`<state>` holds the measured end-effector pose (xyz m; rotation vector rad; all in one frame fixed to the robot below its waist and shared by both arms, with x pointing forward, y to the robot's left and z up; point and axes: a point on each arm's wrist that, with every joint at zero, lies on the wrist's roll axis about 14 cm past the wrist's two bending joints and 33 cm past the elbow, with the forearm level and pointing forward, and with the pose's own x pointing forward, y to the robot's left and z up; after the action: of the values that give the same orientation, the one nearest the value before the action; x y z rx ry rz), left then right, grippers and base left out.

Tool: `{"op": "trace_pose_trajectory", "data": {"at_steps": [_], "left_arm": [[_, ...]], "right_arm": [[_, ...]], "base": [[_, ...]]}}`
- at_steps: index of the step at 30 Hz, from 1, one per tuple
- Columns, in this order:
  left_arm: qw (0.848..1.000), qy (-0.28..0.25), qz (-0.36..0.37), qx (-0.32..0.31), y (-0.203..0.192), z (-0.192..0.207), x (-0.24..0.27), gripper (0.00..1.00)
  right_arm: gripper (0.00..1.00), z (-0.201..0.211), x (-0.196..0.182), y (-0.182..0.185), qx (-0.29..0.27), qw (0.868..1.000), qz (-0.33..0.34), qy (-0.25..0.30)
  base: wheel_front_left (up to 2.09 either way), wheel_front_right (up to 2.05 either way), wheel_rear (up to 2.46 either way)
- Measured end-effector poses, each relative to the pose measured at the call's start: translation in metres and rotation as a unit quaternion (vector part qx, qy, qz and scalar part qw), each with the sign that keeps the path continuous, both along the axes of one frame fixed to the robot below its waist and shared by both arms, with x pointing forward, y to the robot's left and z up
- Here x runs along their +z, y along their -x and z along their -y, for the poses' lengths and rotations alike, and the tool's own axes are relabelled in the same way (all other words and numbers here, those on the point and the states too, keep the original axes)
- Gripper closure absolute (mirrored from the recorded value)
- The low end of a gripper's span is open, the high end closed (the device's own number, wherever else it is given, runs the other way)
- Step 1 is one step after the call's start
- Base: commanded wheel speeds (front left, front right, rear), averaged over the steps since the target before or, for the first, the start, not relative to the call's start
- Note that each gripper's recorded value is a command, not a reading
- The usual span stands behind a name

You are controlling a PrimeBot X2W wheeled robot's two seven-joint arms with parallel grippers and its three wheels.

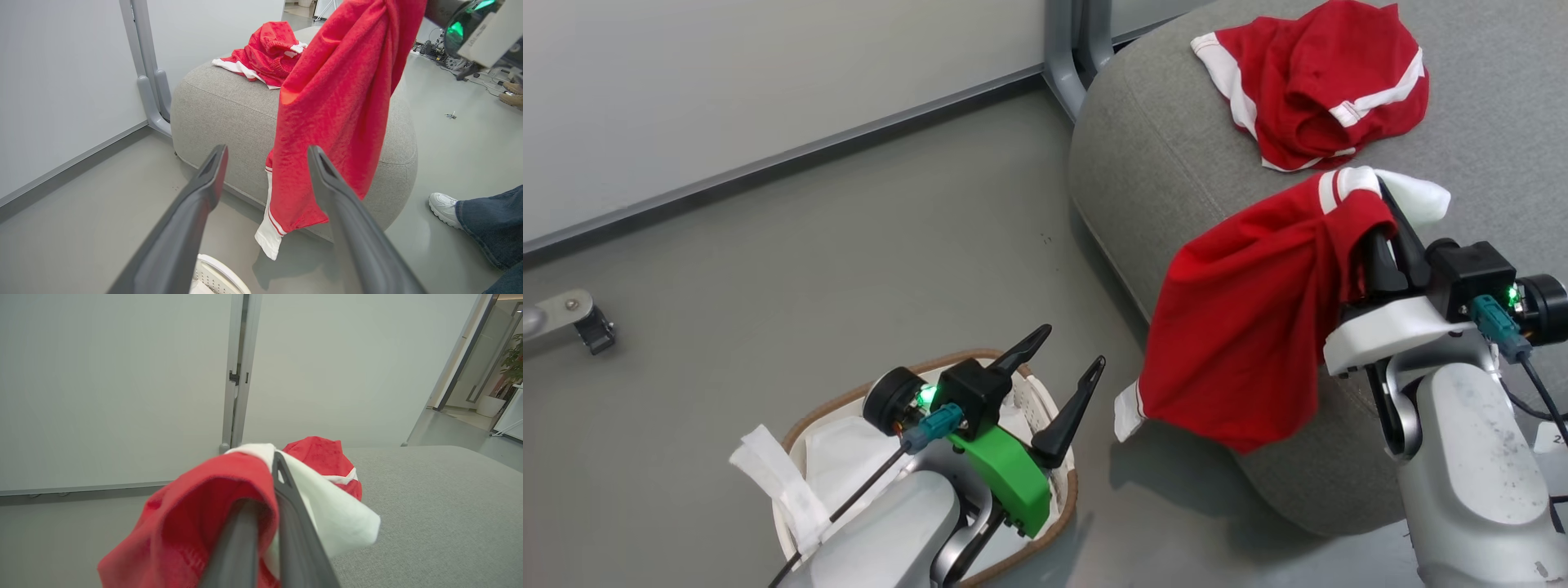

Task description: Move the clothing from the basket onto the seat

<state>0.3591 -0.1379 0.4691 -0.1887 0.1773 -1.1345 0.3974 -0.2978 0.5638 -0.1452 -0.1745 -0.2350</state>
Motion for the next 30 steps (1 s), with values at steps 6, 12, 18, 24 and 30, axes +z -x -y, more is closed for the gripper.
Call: {"op": "trace_pose_trajectory", "data": {"at_steps": [6, 12, 18, 24, 30], "left_arm": [[1.000, 0.008, 0.003, 0.000, -0.008, 0.001, -0.001, 0.00], [1.000, 0.007, -0.010, 0.006, -0.017, -0.003, -0.013, 0.00], [1.000, 0.002, -0.018, 0.015, -0.028, -0.009, -0.026, 0.00], [0.999, 0.002, -0.014, 0.030, -0.047, -0.019, -0.032, 0.00], [0.999, -0.007, -0.010, 0.041, -0.065, -0.031, -0.045, 0.00]], "right_arm": [[1.00, 0.000, 0.011, -0.031, 0.019, 0.999, -0.001, 0.026], [1.00, 0.017, 0.067, -0.079, 0.024, 0.995, 0.024, 0.099], [1.00, 0.059, 0.143, -0.114, -0.021, 0.986, 0.054, 0.156], [1.00, 0.116, 0.193, -0.127, -0.097, 0.977, 0.059, 0.181], [1.00, 0.162, 0.160, -0.144, -0.149, 0.974, 0.007, 0.169]], "base": [[0.00, 0.00, 0.00], [0.00, 0.00, 0.00], [0.00, 0.00, 0.00], [0.00, 0.00, 0.00], [0.00, 0.00, 0.00]]}}
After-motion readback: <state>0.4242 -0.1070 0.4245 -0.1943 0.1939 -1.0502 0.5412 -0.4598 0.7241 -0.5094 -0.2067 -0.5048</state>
